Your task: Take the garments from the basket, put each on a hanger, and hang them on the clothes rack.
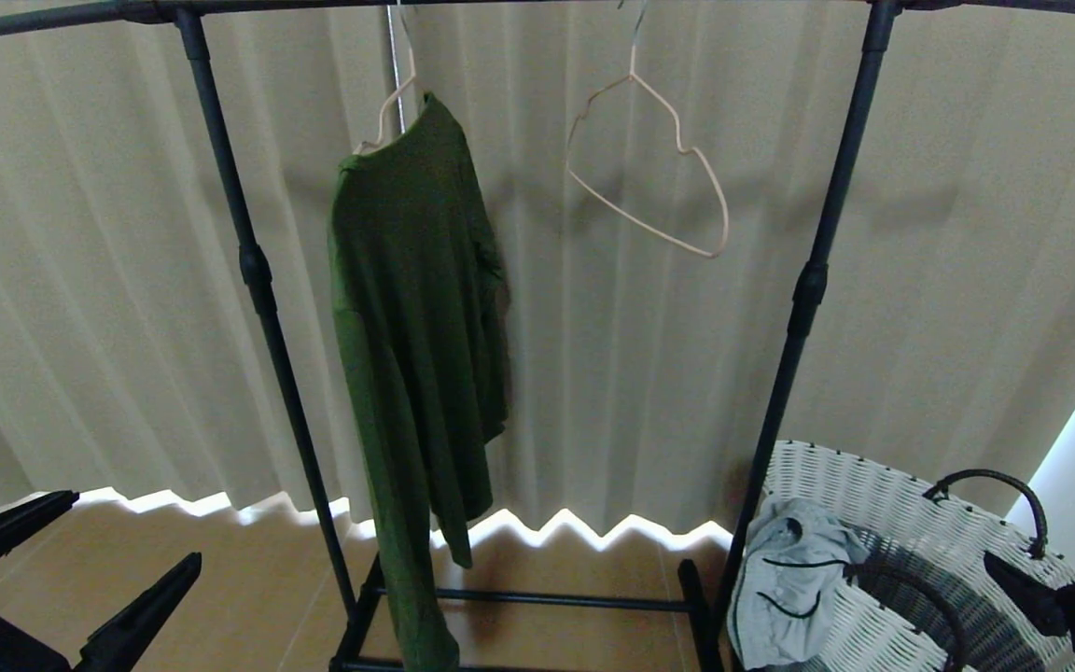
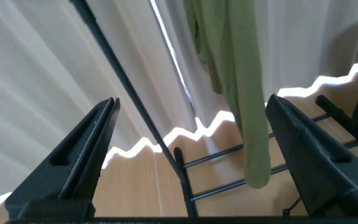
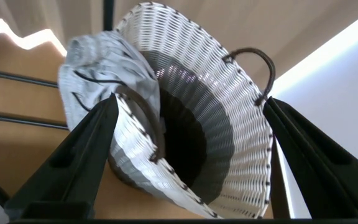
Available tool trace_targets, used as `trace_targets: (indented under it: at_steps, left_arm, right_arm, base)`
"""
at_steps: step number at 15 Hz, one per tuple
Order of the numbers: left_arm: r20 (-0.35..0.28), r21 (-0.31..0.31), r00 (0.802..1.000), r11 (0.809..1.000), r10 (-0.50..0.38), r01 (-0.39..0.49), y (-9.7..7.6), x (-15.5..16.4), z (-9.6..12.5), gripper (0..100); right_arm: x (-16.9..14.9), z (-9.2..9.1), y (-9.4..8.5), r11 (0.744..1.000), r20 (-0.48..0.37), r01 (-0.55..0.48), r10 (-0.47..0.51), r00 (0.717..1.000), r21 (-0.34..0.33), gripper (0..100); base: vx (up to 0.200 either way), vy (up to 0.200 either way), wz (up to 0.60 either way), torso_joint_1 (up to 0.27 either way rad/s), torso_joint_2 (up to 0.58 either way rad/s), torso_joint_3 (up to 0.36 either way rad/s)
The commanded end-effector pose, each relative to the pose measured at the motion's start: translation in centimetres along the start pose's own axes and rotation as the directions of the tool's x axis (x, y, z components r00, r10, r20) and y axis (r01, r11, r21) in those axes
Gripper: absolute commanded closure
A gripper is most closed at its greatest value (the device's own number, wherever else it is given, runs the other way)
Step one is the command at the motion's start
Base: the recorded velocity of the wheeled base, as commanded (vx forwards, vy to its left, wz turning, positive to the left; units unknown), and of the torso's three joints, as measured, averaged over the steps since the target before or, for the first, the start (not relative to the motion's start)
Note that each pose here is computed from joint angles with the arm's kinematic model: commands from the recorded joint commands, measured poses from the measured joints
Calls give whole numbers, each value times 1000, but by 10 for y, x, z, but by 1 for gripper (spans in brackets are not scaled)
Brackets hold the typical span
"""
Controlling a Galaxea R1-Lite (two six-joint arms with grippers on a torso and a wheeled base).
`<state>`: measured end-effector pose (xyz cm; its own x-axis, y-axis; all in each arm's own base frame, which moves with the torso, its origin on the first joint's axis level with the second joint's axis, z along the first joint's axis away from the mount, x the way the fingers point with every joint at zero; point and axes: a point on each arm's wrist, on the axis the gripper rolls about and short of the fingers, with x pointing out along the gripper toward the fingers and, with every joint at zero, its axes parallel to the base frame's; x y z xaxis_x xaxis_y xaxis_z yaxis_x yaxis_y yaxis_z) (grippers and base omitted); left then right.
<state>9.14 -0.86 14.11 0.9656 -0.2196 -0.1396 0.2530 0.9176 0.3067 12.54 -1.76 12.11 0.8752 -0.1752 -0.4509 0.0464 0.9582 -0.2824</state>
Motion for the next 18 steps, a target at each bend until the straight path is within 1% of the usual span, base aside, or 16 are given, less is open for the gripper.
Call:
trace_targets:
  at_steps: [1, 10, 13, 15, 16, 18]
  left_arm:
    - [-5, -1, 1000, 1000, -2, 2, 0, 1, 0, 0]
    - [-7, -2, 1000, 1000, -3, 3, 0, 1, -1, 0]
    - [-10, 4, 1000, 1000, -9, 9, -2, -1, -4, 0]
    - [-13, 5, 1000, 1000, -11, 12, -2, 0, -4, 0]
    - [-13, 7, 1000, 1000, -11, 12, -2, 0, -4, 0]
    - [-11, 7, 1000, 1000, -12, 12, -1, 2, -1, 0]
  right_arm:
    - [0, 0, 0, 1000, 1, 0, 0, 1000, 0, 0]
    - [-2, -1, 0, 1000, 4, 1, -1, 1000, 0, 0]
    - [-3, -8, 2, 1000, -17, -9, 8, 1000, -9, 0]
    - [-5, -22, 6, 997, -62, -28, 23, 998, -66, 0]
    - [-6, -25, 7, 994, -77, -37, 29, 997, -99, 0]
    - [-2, -26, 8, 985, -102, -60, 44, 994, -163, 0]
  base:
    - [0, 0, 0, 0, 0, 0]
    - [200, 0, 0, 1, 2, 3]
    - [0, 0, 0, 0, 0, 0]
    - [0, 0, 0, 0, 0, 0]
    - [0, 0, 0, 0, 0, 0]
    - [0, 0, 0, 0, 0, 0]
